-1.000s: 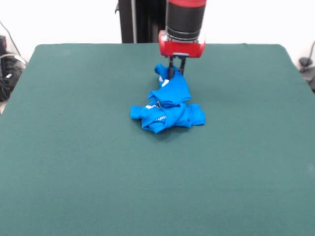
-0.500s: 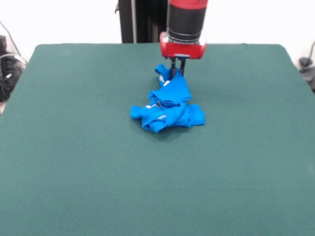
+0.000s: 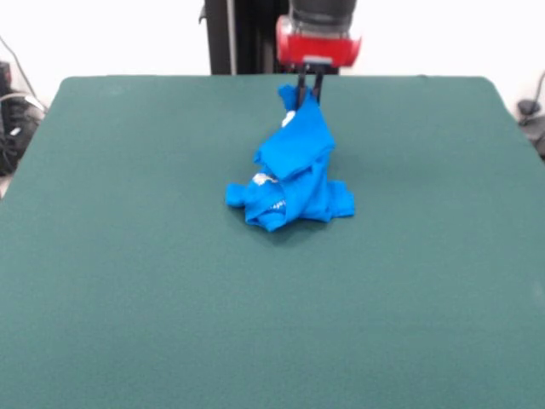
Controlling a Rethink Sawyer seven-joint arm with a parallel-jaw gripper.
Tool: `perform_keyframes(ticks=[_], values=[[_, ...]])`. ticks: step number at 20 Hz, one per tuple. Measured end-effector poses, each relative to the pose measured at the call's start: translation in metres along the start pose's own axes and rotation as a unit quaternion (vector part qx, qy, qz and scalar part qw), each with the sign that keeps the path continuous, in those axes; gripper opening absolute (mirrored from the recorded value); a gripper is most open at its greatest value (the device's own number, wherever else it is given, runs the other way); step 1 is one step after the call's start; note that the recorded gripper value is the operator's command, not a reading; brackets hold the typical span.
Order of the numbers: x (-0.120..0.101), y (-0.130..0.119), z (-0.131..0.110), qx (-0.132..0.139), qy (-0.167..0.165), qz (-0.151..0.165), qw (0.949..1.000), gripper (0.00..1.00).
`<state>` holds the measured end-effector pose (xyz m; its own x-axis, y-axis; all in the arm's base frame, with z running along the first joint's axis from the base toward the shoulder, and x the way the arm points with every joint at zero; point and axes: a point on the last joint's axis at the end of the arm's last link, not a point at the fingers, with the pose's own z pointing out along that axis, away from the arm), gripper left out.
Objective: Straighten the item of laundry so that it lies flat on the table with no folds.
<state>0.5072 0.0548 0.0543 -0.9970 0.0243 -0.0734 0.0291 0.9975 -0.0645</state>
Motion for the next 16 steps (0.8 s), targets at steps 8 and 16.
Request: perform_keyframes(ticks=[8,16], values=[[-0.020,-0.019,-0.074,-0.009,0.015,0.024,0.9996,0.00],[-0.033,-0.086,-0.105,-0.014,0.044,0.083,0.9955,0.00]])
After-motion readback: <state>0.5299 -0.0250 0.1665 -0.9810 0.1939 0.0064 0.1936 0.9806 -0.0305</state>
